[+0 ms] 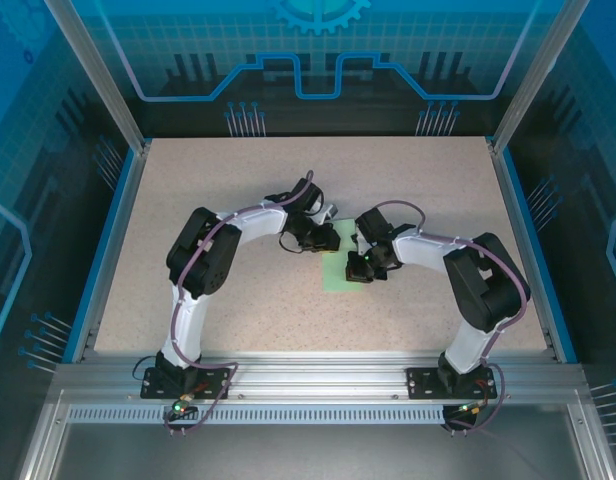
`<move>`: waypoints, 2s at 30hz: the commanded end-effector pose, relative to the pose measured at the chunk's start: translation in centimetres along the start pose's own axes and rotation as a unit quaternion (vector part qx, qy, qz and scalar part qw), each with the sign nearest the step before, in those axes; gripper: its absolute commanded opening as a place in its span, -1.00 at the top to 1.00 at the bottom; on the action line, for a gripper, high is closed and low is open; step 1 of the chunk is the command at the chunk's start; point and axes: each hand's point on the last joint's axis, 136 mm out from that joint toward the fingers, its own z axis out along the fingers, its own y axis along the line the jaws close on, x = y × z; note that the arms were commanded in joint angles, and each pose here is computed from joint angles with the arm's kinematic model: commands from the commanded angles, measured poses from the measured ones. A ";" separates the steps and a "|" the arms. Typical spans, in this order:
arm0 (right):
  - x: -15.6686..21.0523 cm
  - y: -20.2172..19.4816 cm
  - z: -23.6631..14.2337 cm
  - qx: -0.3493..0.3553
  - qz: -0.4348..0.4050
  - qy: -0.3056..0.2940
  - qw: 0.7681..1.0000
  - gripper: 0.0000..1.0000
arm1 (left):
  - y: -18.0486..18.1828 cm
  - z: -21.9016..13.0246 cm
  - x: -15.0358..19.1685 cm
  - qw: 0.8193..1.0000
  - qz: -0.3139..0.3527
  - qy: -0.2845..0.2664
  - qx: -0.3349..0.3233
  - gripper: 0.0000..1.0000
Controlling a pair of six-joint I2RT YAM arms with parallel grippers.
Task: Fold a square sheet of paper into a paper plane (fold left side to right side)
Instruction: First fold the square sheet of paper in half at the center of the table.
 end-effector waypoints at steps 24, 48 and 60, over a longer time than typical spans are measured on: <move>2.8 -3.9 1.2 0.083 0.006 0.049 0.995 0.94 | 5.0 0.9 -0.9 0.998 -0.001 -0.054 -0.028 0.63; 3.5 -4.5 1.0 0.093 0.008 0.054 0.994 0.94 | 8.2 -1.2 -8.3 0.992 -0.033 -0.102 -0.071 0.62; 2.2 -2.3 1.2 0.038 0.017 0.028 0.999 0.91 | 7.9 -3.0 -10.3 0.991 -0.031 -0.118 -0.063 0.57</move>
